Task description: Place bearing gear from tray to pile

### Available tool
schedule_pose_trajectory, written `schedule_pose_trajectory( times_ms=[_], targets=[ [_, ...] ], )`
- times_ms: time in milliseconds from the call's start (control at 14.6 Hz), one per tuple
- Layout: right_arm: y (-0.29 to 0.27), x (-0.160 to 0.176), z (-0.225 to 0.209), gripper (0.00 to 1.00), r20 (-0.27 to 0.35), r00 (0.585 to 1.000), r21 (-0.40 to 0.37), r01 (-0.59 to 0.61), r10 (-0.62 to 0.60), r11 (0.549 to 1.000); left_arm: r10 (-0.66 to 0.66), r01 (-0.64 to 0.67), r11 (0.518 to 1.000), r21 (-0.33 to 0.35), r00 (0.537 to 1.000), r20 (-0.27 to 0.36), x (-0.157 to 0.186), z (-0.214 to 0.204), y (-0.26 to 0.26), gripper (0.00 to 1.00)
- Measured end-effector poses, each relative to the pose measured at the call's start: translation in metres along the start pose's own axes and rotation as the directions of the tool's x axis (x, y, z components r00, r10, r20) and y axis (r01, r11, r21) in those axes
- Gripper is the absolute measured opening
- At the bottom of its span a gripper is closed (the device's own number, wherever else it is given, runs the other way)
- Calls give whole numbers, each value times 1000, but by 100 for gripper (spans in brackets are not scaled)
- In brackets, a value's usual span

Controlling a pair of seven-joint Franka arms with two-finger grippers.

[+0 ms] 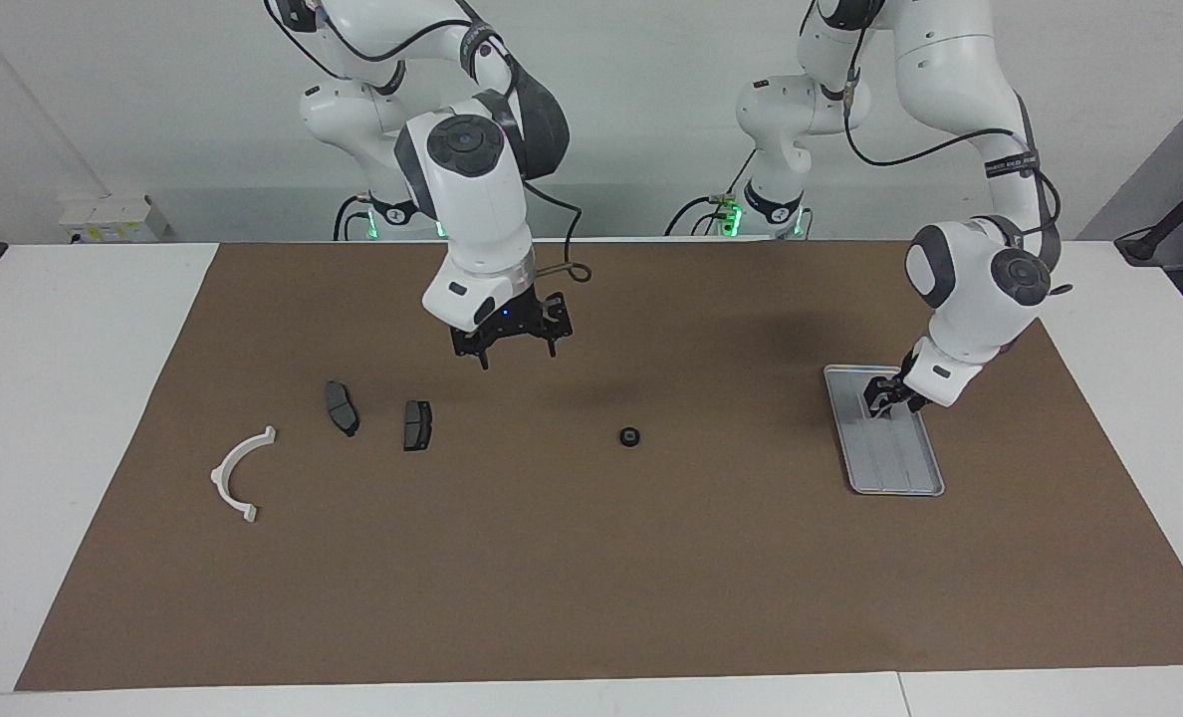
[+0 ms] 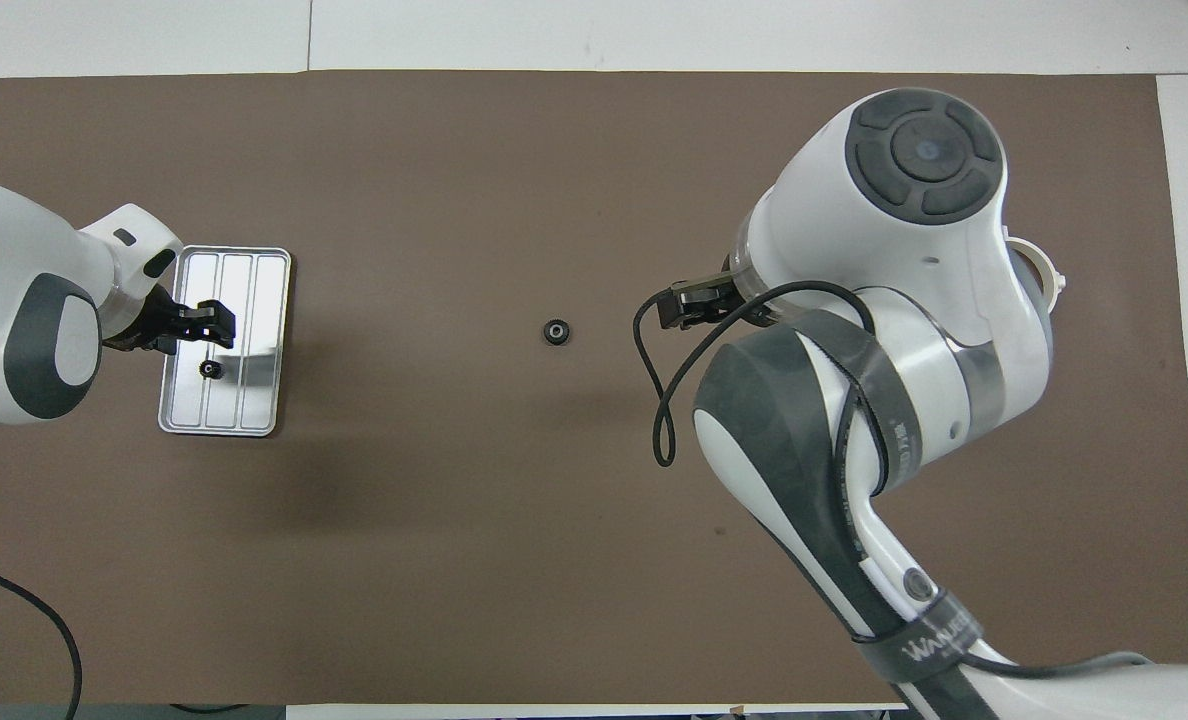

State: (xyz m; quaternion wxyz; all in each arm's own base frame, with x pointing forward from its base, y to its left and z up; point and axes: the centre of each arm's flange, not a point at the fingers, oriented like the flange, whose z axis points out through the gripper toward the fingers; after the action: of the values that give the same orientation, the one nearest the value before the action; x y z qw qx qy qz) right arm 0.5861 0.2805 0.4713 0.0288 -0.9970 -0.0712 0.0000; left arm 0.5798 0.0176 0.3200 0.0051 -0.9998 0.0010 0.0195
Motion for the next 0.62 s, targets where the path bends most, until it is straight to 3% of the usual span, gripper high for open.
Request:
schedule_pose_trajectory(
  times_ms=[343, 412, 618],
  targets=[
    [-60, 1, 46, 97, -18, 1000, -11, 6, -7, 1000, 36, -36, 999, -1, 999, 3, -9, 5, 0, 70],
    [-73, 0, 54, 97, -17, 1000, -26, 8, -8, 1000, 38, -38, 999, -1, 999, 5, -10, 5, -1, 61],
    [-99, 2, 73, 97, -21, 1000, -59, 3, -4, 998, 25, -25, 1000, -2, 1000, 8, -14, 10, -13, 60]
  ],
)
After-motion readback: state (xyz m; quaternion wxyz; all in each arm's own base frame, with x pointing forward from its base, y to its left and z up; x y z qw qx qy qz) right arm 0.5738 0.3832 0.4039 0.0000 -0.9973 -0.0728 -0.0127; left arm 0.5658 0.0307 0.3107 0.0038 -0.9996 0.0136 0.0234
